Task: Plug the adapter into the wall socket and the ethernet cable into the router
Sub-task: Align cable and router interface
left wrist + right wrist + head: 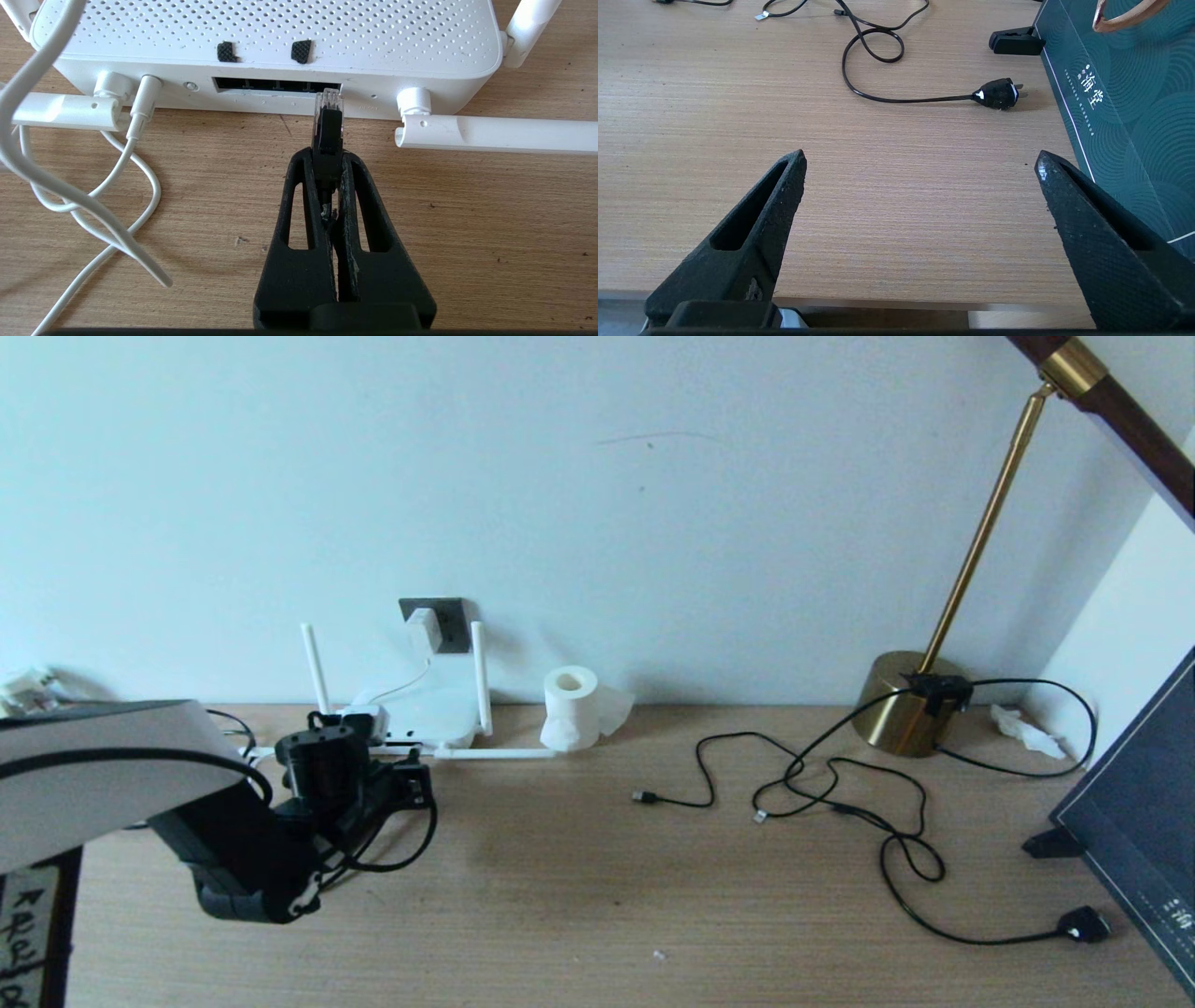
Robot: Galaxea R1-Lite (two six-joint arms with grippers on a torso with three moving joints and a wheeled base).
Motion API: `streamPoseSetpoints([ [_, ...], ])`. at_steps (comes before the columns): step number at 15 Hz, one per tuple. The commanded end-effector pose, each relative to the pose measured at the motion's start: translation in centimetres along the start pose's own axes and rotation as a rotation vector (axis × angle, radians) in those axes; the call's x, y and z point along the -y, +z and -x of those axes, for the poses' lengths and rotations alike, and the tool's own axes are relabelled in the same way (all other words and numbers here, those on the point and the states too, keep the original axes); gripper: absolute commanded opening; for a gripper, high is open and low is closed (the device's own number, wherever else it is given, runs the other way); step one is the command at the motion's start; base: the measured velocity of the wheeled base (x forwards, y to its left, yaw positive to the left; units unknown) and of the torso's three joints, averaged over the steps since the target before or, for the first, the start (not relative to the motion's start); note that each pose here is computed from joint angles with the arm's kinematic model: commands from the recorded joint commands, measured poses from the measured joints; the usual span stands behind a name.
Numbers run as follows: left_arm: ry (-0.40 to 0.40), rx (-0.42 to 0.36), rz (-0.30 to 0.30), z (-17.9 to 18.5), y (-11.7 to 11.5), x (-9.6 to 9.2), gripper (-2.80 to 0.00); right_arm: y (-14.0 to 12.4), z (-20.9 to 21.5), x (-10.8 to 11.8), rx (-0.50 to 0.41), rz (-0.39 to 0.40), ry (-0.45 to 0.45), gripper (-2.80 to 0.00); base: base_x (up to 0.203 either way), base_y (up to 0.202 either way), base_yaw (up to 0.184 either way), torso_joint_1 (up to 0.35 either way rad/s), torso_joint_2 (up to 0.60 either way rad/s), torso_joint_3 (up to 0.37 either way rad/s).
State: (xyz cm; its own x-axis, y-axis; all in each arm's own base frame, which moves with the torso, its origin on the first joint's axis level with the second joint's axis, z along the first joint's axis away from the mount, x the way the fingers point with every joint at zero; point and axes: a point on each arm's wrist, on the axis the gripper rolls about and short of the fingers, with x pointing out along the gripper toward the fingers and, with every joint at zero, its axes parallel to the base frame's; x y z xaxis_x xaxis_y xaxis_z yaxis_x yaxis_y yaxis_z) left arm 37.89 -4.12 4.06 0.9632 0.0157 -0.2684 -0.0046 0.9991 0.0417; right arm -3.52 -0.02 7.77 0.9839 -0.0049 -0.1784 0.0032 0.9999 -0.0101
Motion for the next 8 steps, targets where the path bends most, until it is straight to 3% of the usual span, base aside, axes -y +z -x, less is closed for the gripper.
streamPoseSetpoints([
  [1, 0.001, 0.004, 0.000, -0.07, -0.06, 0.03, -2.80, 0.00, -0.01, 0.00, -0.003, 0.000, 0.000, 0.00, 0.000, 0.000, 0.000, 0.000, 0.00, 0.000],
  [8, -0.001, 0.004, 0.000, -0.02, -0.04, 0.09, -2.80, 0.00, -0.01, 0.00, -0.003, 0.000, 0.000, 0.00, 0.000, 0.000, 0.000, 0.000, 0.00, 0.000],
])
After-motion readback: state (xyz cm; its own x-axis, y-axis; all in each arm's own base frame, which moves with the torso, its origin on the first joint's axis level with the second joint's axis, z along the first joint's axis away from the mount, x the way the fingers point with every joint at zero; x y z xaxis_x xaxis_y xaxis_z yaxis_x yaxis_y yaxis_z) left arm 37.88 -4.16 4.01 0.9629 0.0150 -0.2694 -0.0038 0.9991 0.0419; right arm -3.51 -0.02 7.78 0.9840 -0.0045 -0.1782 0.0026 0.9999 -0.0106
